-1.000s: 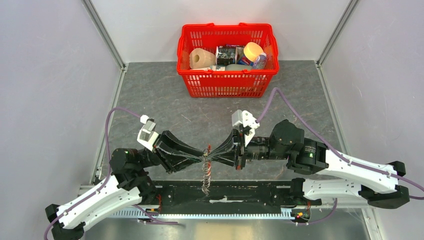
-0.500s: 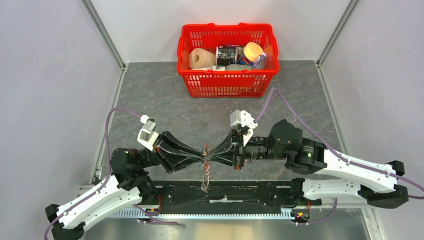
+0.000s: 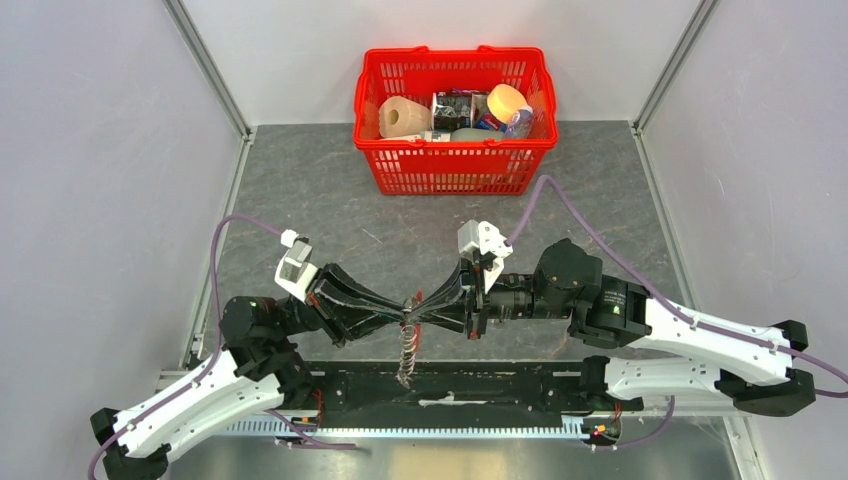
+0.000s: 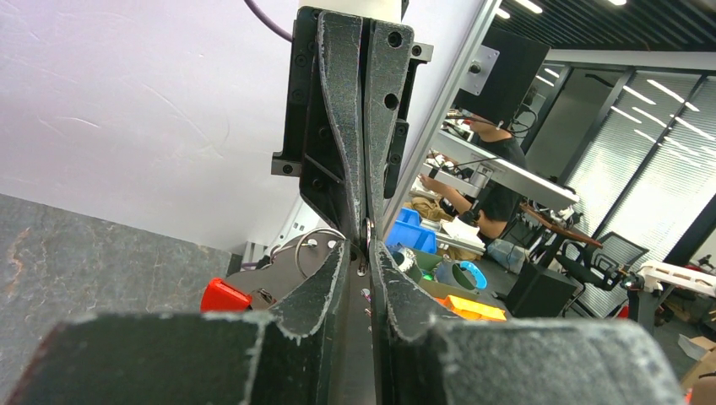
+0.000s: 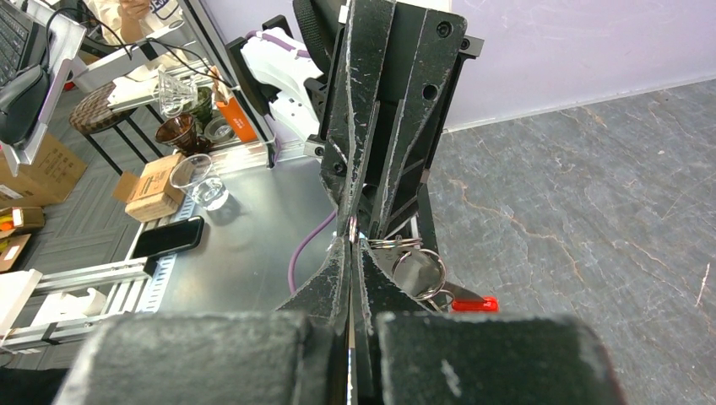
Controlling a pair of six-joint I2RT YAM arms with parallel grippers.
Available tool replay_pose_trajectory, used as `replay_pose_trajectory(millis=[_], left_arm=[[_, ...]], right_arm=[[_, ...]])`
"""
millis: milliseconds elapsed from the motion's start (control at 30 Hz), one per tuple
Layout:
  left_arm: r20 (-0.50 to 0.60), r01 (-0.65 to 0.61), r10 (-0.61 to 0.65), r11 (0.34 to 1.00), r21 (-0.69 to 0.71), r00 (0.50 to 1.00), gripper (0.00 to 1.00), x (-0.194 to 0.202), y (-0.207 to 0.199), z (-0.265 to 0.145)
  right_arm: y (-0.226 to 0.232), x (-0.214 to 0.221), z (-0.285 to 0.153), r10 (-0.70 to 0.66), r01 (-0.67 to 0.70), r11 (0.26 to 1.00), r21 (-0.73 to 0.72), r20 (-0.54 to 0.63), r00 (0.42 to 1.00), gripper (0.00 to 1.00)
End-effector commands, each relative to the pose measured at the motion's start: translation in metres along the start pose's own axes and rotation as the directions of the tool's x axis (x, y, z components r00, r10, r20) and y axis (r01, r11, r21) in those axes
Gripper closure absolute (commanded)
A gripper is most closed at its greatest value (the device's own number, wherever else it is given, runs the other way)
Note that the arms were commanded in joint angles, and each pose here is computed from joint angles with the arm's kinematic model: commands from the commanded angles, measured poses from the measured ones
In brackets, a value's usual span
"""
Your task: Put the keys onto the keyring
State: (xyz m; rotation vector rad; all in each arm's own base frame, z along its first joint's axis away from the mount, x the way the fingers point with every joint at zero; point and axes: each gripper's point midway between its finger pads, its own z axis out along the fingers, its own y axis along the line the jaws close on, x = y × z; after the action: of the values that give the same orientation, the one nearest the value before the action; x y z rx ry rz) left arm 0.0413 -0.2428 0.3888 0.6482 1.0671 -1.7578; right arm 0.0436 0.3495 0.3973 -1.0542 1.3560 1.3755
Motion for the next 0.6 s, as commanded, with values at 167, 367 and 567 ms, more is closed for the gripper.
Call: replay_pose_trajectory(millis=[167, 367, 567], left_arm=[[0.007, -0.014, 0.014, 1.000, 0.027, 1.000, 0.83, -0.0067, -0.0070, 0.0033], [0.002, -0.014, 0.014, 0.999, 0.031, 1.000, 0.98, -0.0061, -0.0074, 0.0038], [-0.011, -0.009, 0.009, 1.000, -0.017, 1.000, 0.98, -0.0037, 0.0022, 0.0048]], right_arm=[[0.0130, -0.0495, -0.0069, -0.039, 0.043, 0.999, -0.024, 0.149, 0.988, 1.00], [0.0132, -0.0510, -0.0090, -0.041, 0.045, 0.999, -0.022, 0.162, 0.986, 1.00], [0.0130, -0.0486, -0.0107, -0.029, 0.033, 0.999, -0.019, 0.153, 0.988, 0.94]])
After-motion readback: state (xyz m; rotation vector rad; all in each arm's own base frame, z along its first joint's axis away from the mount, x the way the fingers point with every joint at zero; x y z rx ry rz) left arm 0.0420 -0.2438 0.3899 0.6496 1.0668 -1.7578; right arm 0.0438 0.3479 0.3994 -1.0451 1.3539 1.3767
